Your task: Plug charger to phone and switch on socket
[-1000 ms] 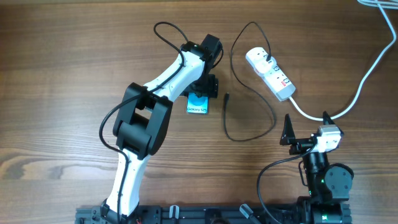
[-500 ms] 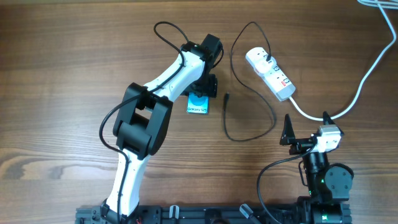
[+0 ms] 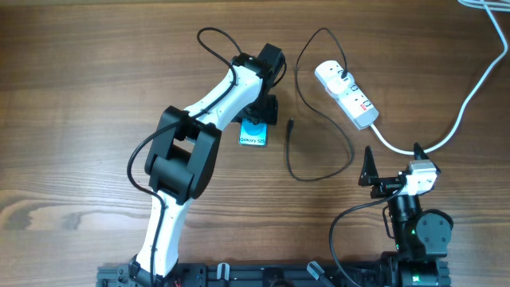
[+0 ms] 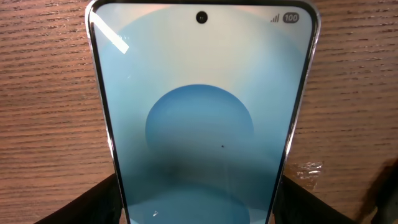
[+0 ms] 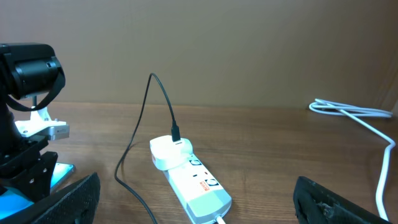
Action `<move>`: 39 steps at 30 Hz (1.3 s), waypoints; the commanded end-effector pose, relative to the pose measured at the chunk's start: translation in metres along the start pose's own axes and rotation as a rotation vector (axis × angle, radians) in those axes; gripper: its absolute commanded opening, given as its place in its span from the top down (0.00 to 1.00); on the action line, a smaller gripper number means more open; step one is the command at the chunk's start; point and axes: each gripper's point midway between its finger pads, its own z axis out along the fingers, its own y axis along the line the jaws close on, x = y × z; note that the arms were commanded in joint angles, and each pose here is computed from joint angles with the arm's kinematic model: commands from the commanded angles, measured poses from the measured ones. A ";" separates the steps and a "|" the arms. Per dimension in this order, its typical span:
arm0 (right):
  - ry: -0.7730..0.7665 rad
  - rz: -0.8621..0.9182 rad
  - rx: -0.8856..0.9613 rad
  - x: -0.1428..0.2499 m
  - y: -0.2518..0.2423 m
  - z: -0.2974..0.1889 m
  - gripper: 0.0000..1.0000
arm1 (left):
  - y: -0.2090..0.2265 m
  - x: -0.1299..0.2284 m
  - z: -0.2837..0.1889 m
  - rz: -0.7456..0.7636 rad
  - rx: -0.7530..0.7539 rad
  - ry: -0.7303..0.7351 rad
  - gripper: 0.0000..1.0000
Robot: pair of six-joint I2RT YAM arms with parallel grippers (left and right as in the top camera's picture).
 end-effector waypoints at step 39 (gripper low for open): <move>-0.006 0.013 0.018 -0.001 -0.003 0.000 0.00 | -0.006 -0.011 -0.235 -0.361 1.437 0.360 0.36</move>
